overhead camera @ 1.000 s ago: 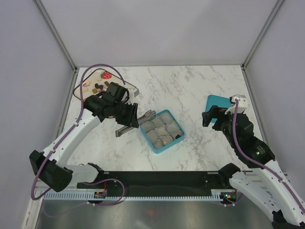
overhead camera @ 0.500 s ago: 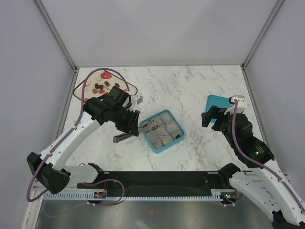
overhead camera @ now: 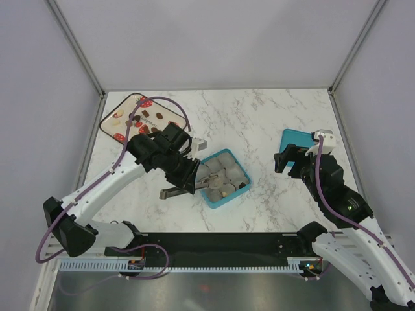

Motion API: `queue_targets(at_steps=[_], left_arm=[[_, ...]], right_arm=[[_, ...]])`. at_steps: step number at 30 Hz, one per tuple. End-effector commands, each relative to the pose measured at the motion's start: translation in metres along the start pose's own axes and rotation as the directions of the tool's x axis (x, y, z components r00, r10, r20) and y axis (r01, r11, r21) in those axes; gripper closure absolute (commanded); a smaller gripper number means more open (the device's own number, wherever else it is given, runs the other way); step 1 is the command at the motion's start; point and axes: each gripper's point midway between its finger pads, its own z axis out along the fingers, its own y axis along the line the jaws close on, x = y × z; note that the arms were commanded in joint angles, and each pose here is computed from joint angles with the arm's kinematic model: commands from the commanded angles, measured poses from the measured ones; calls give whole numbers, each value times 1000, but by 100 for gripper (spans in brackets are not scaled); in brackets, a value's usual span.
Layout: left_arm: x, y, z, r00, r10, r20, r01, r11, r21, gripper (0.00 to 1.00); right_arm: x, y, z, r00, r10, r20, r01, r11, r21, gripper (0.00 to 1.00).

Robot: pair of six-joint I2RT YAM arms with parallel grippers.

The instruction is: Pack the chocolate

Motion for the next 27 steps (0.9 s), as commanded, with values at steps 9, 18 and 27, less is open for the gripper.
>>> queue_targets(at_steps=[9,18,27], left_arm=[[13,-2,15,997,-2,-79,1,1000,-10,65],[16,1,21,994,-7,-107,5,1000,-19,65],[19,-1,22,993,-3,-118,1,1000,-11,62]], right_arm=[[-3,3,2,1000,11,14,-11,1000,-11,3],[-3,3,2,1000,11,15,-11,1000,-9,3],[-3,2,1,1000,11,18,-11,1000,-9,3]])
